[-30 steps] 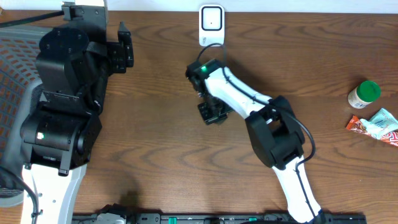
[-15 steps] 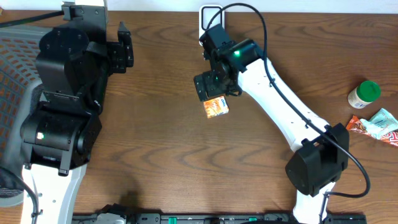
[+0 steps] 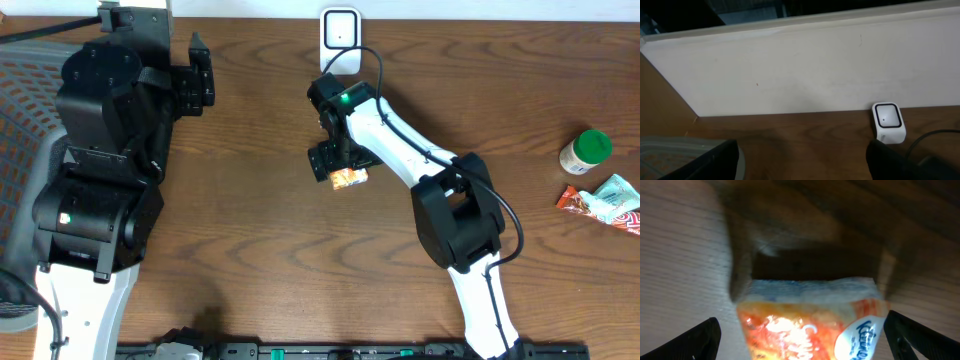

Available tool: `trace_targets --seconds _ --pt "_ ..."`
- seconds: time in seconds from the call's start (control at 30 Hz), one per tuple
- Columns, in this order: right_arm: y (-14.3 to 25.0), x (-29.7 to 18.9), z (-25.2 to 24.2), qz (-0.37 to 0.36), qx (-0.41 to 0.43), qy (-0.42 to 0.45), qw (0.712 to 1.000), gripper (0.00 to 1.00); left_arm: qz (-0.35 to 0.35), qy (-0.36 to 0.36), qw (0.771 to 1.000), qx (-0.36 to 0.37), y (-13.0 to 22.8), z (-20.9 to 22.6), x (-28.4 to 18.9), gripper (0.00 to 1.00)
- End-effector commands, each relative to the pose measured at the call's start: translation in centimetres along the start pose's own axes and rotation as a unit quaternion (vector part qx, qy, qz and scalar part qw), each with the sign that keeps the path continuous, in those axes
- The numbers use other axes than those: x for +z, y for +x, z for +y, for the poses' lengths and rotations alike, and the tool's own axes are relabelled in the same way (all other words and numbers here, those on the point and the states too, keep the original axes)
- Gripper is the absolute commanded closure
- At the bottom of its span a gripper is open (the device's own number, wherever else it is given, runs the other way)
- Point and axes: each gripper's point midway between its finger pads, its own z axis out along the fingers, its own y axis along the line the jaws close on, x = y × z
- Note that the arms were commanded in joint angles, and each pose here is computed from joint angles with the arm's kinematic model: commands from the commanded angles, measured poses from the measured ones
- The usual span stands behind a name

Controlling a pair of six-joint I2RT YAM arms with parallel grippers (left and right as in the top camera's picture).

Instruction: Scan the item barcode

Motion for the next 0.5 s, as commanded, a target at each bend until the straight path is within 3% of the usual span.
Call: trace_targets --seconds 0.0,0.47 --pt "-0.23 0.58 -0.93 -0.003 -0.008 0.029 1.000 0.01 -0.002 0.004 1.000 -0.009 0.07 0.01 -0.32 0.18" --pt "0.04 1.54 -0.82 0.008 -0.014 0.031 0.999 0.01 0.000 0.004 1.000 -0.008 0.21 -0.01 -0.26 0.18"
